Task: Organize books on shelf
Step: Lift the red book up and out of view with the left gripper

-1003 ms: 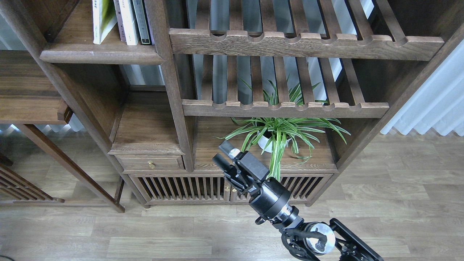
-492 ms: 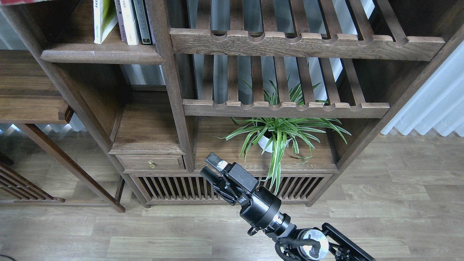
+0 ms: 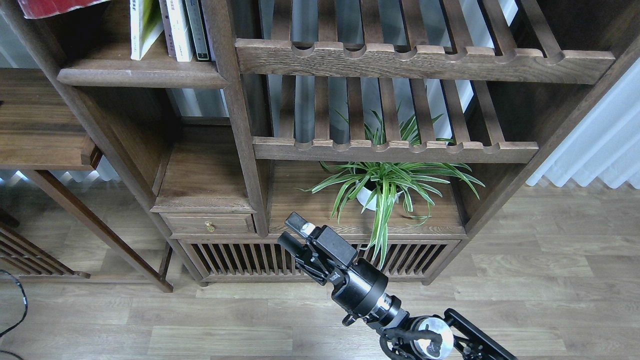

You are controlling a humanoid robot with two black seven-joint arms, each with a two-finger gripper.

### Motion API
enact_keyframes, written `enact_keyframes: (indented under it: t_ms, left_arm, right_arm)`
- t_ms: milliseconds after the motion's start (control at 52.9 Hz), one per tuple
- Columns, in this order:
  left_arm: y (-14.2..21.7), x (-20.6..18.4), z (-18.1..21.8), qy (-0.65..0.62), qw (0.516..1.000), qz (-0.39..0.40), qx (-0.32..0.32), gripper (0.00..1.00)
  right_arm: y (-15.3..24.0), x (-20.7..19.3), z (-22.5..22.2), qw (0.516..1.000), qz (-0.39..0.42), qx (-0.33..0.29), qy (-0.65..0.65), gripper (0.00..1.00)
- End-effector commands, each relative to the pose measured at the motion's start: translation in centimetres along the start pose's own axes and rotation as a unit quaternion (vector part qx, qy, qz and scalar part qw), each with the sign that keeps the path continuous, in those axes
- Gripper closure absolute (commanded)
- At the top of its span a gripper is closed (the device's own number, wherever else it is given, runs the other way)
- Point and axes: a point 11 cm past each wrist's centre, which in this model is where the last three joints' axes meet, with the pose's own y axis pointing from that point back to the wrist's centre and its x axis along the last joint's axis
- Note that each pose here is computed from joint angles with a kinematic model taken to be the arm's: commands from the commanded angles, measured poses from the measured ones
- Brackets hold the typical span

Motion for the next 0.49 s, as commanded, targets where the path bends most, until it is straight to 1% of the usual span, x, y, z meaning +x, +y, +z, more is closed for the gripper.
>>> enact_keyframes:
  t_ms: [0,170,246,303,341,473]
  left_arm:
    - [-0.4,0.5,-0.3,-0.011,1.0,0.012,0.001,1.0]
    - [-2.1,-0.1,-0.6,-0.031,0.999,0.007,-0.014,1.0]
    - [-2.8,0.0,-0.5,-0.037,0.999,0.019,-0.022,1.0]
    - [-3.5,-0.1,-0.2,-0.049,0.998,0.026,-0.033,1.0]
    - [-4.6,-0.5,-0.3,-0.064,0.996,0.025,-0.048,1.0]
    - [-5.4,-1.0,-0.6,-0.078,0.995,0.021,-0.055,1.0]
  right_arm:
    - [0.0,0.0,-0.1,1.0,0.0,0.001,0.0,0.04]
    - [0.0,0.1,-0.2,1.0,0.002,0.002,0.0,0.04]
    - [0.1,0.2,-0.2,1.0,0.003,0.003,0.0,0.03]
    - [0.1,0.2,-0.3,1.0,0.002,0.004,0.0,0.03]
    - [0.1,0.2,-0.3,1.0,0.003,0.004,0.001,0.03]
    - [0.1,0.1,-0.3,1.0,0.002,0.004,0.001,0.03]
